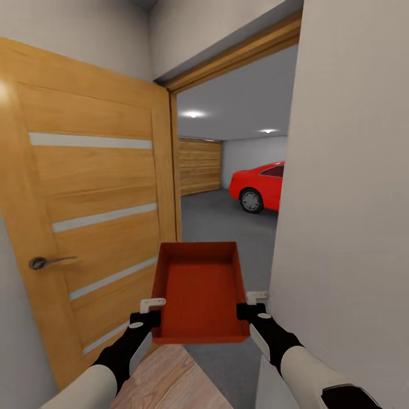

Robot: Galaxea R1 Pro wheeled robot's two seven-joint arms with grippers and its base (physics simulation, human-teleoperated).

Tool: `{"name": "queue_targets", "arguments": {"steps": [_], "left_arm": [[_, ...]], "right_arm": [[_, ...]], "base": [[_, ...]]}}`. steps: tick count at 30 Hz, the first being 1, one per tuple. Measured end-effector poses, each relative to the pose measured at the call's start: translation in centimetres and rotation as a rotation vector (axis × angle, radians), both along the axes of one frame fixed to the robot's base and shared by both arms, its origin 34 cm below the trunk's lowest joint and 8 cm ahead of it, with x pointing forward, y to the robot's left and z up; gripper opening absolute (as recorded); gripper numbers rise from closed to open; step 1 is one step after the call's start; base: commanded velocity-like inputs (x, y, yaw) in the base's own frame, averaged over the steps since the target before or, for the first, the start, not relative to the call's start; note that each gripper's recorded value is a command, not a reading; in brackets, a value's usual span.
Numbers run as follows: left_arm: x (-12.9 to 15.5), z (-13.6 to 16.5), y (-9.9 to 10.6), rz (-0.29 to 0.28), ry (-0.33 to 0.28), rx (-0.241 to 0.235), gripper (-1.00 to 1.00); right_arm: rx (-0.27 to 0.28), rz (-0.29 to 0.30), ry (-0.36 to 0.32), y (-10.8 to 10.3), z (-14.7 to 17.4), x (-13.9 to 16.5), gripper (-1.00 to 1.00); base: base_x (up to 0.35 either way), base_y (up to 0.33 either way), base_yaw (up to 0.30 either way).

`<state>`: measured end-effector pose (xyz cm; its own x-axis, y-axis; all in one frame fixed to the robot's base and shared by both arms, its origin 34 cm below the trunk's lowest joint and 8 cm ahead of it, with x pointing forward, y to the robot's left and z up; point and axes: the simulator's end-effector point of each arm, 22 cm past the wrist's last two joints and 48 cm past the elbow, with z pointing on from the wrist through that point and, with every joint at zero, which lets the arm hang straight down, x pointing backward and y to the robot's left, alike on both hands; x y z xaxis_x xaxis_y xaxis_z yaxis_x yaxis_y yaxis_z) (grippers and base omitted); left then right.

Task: Move the two storage containers from the living room to the garage. In the garage, place one container on the floor and stack the other container on top of it (either order is fine).

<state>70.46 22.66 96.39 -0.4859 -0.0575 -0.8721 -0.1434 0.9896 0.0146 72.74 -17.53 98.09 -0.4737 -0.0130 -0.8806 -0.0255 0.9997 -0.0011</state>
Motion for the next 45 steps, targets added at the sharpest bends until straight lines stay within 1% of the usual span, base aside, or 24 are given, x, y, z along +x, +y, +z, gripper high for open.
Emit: {"name": "queue_targets", "arguments": {"steps": [7,14,35,45], "left_arm": [[0.00,0.14,-0.04,0.000,-0.002,0.000,-1.00],[-0.04,0.29,-0.06,0.000,-0.004,0.000,-1.00],[0.00,0.37,-0.02,0.000,-0.005,0.001,-1.00],[0.01,0.36,0.14,-0.001,-0.005,0.000,-1.00]], "right_arm": [[0.000,0.000,-0.002,-0.04,0.13,0.00,-1.00],[0.001,0.000,-0.004,-0.06,0.27,-0.05,-1.00],[0.001,0.000,-0.006,-0.02,0.34,-0.03,-1.00],[0.001,0.000,-0.006,0.14,0.38,-0.03,-1.00]], "base": [[0.006,0.001,-0.234],[0.179,0.145,-0.228],[0.223,0.188,-0.015],[0.224,0.188,-0.229]]}}
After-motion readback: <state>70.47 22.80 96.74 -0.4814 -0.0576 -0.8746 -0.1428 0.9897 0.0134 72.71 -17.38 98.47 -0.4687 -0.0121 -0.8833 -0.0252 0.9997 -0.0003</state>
